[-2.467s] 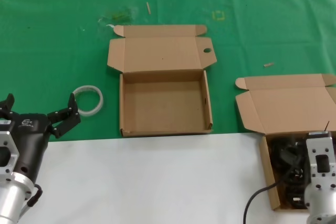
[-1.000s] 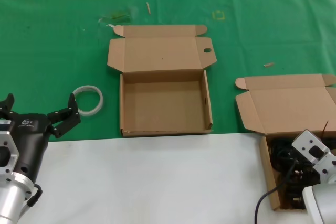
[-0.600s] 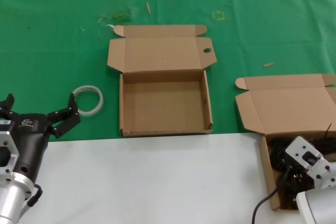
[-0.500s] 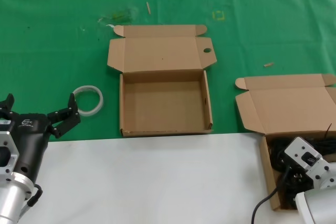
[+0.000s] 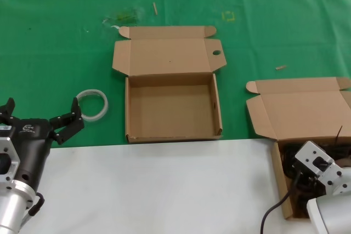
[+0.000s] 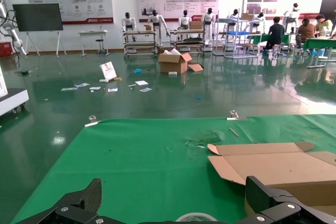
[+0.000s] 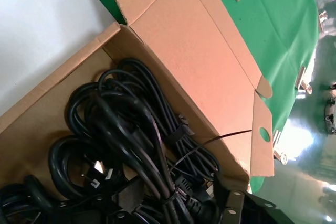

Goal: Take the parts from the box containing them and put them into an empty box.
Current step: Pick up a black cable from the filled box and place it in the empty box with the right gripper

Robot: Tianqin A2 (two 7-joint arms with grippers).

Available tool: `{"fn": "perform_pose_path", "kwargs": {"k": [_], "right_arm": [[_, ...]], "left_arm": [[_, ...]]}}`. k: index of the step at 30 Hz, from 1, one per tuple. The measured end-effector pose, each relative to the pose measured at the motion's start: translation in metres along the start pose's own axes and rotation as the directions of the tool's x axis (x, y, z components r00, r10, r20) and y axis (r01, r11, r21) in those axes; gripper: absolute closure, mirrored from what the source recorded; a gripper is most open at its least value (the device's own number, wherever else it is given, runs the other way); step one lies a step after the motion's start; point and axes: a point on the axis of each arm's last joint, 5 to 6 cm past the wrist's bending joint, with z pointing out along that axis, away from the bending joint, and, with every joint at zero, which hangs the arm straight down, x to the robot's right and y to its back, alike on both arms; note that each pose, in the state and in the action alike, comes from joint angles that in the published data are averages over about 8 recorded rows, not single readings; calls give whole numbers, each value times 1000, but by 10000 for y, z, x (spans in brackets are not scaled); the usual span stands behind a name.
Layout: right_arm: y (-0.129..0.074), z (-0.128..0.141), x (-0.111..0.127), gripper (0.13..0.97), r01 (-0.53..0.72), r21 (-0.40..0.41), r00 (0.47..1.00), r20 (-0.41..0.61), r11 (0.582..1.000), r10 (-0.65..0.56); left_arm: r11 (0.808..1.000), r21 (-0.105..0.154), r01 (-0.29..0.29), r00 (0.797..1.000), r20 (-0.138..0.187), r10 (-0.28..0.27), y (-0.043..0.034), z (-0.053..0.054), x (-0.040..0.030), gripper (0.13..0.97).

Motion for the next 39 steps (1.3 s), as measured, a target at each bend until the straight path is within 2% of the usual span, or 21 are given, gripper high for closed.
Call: {"fn": "perform_pose_path", "kwargs": {"k": [13, 17, 26, 34, 39], "right_arm": [[24, -3, -10, 824, -15, 3, 1000, 11, 1000, 15], [47, 3, 0, 824, -13, 2, 1000, 9, 1000, 13], [30, -85, 68, 918, -17, 18, 1000, -11, 1000, 17], [-87, -350, 198, 924, -29, 73, 998, -57, 997, 33], [-217, -564, 305, 924, -41, 144, 994, -97, 989, 55]], "left_arm": [[1000, 0, 0, 1000, 0, 0, 0, 0, 0, 132], [1000, 0, 0, 1000, 0, 0, 0, 0, 0, 132], [1000, 0, 0, 1000, 0, 0, 0, 0, 0, 132], [1000, 0, 0, 1000, 0, 0, 0, 0, 0, 132], [1000, 0, 0, 1000, 0, 0, 0, 0, 0, 132]]}}
